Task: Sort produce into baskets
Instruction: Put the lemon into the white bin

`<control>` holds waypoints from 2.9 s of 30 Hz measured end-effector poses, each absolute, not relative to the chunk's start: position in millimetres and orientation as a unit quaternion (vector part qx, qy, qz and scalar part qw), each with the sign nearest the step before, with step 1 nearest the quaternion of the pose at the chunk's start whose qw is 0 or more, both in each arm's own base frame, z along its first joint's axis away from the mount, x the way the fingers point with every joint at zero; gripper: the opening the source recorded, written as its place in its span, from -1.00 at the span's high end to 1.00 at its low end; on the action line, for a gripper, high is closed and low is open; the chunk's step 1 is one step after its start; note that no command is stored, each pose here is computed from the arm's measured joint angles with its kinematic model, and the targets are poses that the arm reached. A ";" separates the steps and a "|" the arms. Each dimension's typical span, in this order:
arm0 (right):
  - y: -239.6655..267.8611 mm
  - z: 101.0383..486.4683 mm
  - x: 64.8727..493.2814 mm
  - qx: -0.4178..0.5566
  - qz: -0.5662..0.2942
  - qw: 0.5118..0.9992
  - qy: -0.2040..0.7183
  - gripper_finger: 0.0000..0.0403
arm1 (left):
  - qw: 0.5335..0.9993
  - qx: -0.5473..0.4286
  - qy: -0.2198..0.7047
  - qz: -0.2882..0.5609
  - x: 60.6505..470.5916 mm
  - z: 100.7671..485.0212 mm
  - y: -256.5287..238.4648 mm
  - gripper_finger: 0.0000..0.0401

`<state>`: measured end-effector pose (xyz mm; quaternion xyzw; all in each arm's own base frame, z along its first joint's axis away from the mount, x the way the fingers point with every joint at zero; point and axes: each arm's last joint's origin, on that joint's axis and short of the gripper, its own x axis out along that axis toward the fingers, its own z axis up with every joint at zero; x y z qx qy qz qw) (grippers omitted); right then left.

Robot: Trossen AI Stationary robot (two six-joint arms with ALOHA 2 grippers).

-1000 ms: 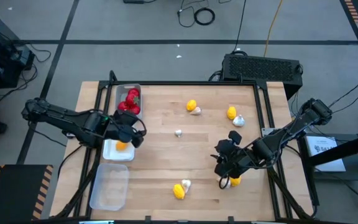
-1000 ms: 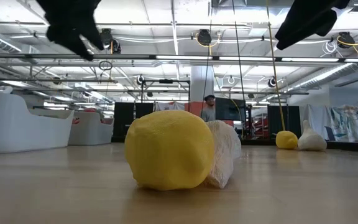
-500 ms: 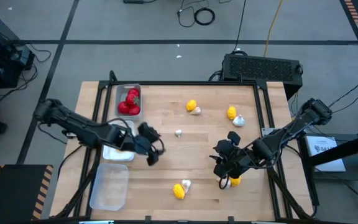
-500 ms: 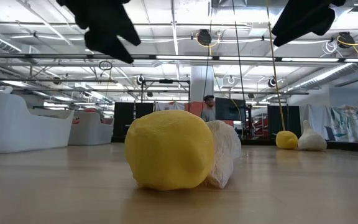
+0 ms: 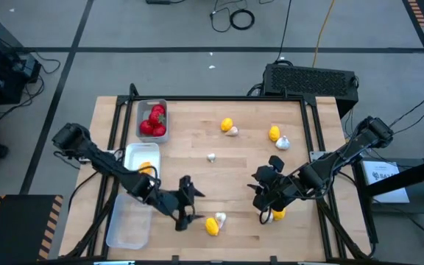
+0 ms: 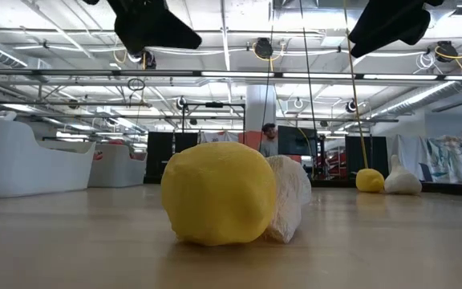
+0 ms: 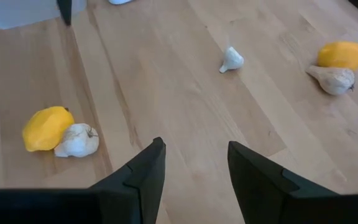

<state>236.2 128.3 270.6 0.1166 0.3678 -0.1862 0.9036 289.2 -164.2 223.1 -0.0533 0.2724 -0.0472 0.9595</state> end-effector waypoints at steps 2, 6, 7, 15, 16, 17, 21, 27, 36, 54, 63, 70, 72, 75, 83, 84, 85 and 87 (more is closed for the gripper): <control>128.3 270.6 236.2 0.113 -0.185 0.904 0.369 0.18 | 0.961 -0.046 0.267 -0.058 292.8 214.4 -173.2 -0.77; 128.3 270.6 236.2 0.112 -0.184 0.904 0.369 0.18 | 0.958 -0.038 0.275 -0.070 302.7 202.0 -193.1 -0.77; 128.3 270.6 236.2 0.112 -0.184 0.904 0.369 0.18 | 0.958 -0.036 0.276 -0.071 305.3 199.7 -198.6 -0.77; 130.6 267.3 238.5 0.109 -0.185 0.904 0.370 0.18 | 0.956 0.013 0.284 -0.069 326.1 181.6 -231.1 -0.77; 131.2 266.5 239.3 0.109 -0.185 0.904 0.370 0.18 | 0.956 0.013 0.285 -0.073 328.3 180.4 -232.6 -0.77; 132.9 264.7 239.8 0.106 -0.184 0.904 0.372 0.18 | 0.954 0.016 0.287 -0.081 329.7 179.1 -233.7 -0.77; 138.0 256.9 242.3 0.094 -0.184 0.901 0.383 0.18 | 0.946 0.060 0.296 -0.116 330.9 172.7 -236.2 -0.77; 146.6 238.2 249.0 0.063 -0.183 0.892 0.409 0.18 | 0.936 0.100 0.305 -0.142 338.5 162.8 -229.5 -0.77; 151.9 235.7 253.2 0.045 -0.142 0.895 0.420 0.18 | 0.920 0.086 0.342 -0.170 349.1 141.1 -218.6 -0.77; 139.3 236.4 261.2 0.013 -0.147 0.896 0.419 0.18 | 0.909 0.092 0.374 -0.162 348.7 131.5 -210.2 -0.77; 128.3 236.3 266.8 0.020 -0.165 0.893 0.419 0.18 | 0.911 0.071 0.383 -0.134 353.4 124.5 -203.5 -0.77; 125.8 236.3 268.2 0.024 -0.167 0.892 0.420 0.18 | 0.905 0.077 0.395 -0.137 352.4 119.0 -203.3 -0.73; 125.9 236.6 268.3 0.025 -0.167 0.892 0.419 0.18 | 0.904 0.076 0.397 -0.139 352.1 118.7 -203.7 -0.67; 126.0 236.7 268.5 0.025 -0.167 0.893 0.418 0.18 | 0.902 0.076 0.402 -0.139 351.4 118.1 -203.3 -0.55; 126.0 236.7 268.5 0.025 -0.167 0.893 0.418 0.18 | 0.902 0.075 0.401 -0.139 351.5 118.1 -203.4 -0.28; 126.1 236.7 268.4 0.026 -0.167 0.893 0.418 0.18 | 0.902 0.075 0.401 -0.139 351.5 118.1 -203.4 -0.25; 126.1 236.7 268.4 0.026 -0.167 0.893 0.418 0.18 | 0.902 0.075 0.401 -0.139 351.5 118.1 -203.4 -0.23; 126.1 236.7 268.4 0.028 -0.168 0.893 0.417 0.18 | 0.902 0.075 0.401 -0.139 351.5 118.1 -203.4 -0.20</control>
